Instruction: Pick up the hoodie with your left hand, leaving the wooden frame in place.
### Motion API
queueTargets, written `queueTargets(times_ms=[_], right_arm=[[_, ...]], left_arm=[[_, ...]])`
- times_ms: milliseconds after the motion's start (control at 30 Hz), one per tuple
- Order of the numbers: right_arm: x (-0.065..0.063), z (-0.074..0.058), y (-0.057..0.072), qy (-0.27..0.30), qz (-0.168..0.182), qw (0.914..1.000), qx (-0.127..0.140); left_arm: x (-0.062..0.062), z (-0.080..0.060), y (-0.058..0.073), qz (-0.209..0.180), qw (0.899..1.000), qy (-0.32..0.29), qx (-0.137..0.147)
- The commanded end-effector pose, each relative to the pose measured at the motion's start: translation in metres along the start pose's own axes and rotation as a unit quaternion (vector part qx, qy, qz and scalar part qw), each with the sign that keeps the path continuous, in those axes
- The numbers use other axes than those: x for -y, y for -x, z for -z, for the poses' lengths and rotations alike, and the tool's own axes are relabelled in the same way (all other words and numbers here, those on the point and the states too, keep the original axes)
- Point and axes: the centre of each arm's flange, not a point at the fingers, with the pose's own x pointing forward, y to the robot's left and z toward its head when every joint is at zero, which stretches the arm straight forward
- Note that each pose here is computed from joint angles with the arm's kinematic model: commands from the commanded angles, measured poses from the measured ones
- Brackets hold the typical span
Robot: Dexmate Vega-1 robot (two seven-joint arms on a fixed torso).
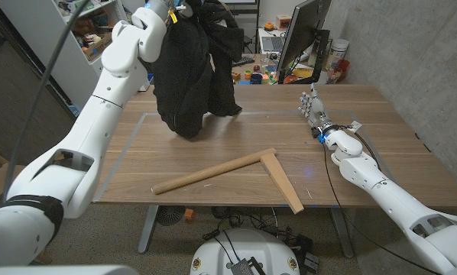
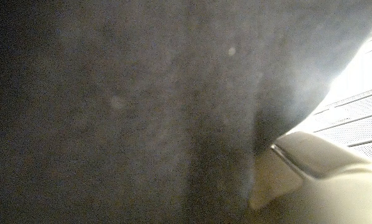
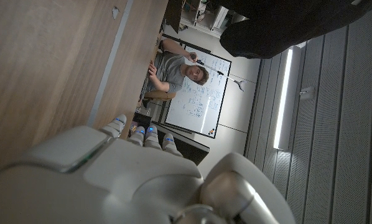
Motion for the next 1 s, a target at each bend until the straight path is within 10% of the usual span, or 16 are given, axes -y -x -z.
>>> queueTargets(times_ms=[33, 1000], right_arm=[[-0.0004, 0.0008, -0.0025, 0.008, -0.002, 0.9999, -0.011], [0.0041, -0.0062, 0.0052, 0.014, 0.003, 0.9998, -0.014]], left_arm=[[0.0023, 0.0033, -0.0002, 0.011, 1.000, -0.004, 0.000], [0.0048, -0.0044, -0.0017, 0.038, 0.999, -0.027, 0.010]])
